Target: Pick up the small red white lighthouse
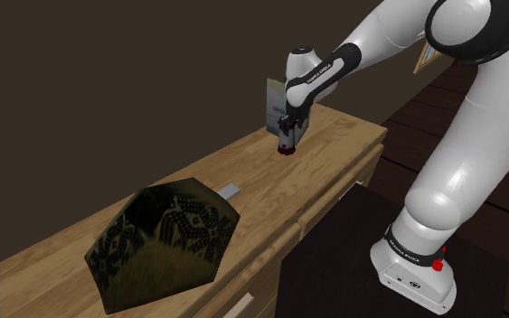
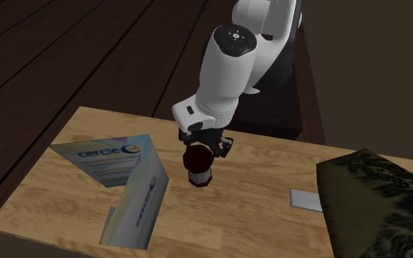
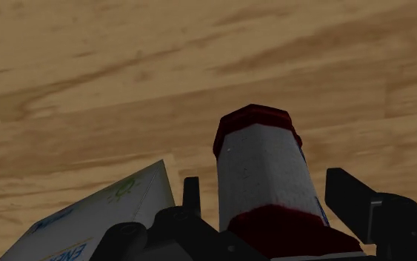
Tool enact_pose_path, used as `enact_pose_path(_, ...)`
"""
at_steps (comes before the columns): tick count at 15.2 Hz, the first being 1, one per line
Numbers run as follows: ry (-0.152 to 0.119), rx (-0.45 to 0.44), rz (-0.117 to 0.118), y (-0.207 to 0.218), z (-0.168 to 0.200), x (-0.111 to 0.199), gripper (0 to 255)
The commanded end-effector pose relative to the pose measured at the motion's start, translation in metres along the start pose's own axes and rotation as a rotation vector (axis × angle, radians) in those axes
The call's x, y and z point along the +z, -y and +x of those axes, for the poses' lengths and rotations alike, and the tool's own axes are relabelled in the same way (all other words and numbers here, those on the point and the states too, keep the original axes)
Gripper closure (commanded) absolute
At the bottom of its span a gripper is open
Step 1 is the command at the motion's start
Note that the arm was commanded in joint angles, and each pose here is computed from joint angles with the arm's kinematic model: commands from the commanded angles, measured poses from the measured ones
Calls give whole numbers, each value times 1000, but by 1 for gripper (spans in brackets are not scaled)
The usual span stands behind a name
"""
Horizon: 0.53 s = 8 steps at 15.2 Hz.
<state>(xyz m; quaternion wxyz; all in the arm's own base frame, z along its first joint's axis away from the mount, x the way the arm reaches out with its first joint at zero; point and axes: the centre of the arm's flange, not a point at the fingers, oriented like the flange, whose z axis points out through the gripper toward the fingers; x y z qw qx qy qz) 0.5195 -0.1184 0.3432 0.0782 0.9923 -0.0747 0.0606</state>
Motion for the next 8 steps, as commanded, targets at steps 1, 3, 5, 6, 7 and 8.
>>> enact_pose_path(1,0,0,0,-2,1,-11,255)
enact_pose_path(3,0,0,0,-4,2,-21,255)
enact_pose_path(5,0,0,0,-6,4,-31,255)
enact_pose_path(6,0,0,0,-6,5,-37,255)
enact_pose_path(7,0,0,0,-6,5,-37,255)
enact_pose_path(8,0,0,0,-6,5,-37,255)
